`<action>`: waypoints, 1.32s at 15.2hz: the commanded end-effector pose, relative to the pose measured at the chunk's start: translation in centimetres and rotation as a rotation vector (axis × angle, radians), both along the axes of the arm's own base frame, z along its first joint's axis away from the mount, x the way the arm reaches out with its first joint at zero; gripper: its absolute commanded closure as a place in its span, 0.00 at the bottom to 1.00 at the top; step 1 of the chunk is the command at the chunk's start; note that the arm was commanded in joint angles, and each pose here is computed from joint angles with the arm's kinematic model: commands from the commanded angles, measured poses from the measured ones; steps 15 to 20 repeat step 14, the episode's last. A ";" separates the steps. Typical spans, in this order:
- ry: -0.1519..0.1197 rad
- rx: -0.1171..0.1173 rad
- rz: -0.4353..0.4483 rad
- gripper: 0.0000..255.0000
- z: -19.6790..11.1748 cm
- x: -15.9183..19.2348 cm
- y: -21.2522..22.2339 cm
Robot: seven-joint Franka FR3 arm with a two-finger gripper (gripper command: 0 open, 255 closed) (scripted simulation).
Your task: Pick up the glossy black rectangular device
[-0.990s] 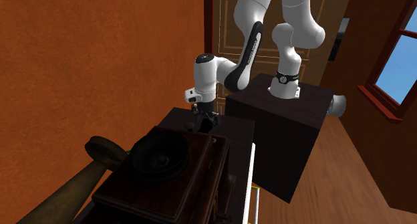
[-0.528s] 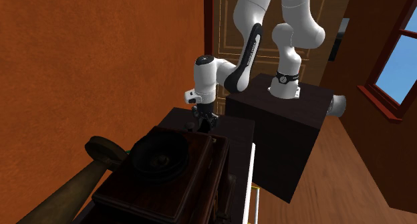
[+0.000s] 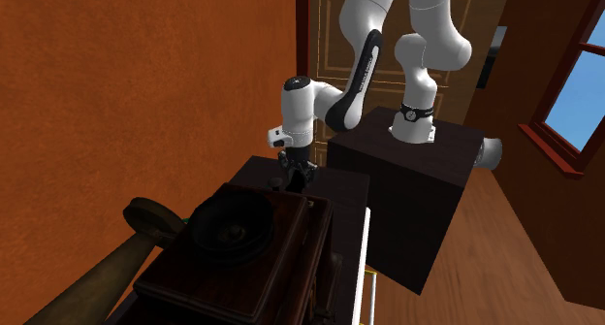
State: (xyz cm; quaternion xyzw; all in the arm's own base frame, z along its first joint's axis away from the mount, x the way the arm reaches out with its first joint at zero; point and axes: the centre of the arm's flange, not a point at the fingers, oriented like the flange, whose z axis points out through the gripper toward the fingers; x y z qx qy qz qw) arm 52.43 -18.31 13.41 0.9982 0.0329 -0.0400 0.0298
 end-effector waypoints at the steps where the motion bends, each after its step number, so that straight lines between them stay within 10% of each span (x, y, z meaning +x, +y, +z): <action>1: 0.000 0.000 0.000 1.00 1.0 0.1 0.0; 20: 0.000 0.000 0.000 1.00 6.9 0.1 0.0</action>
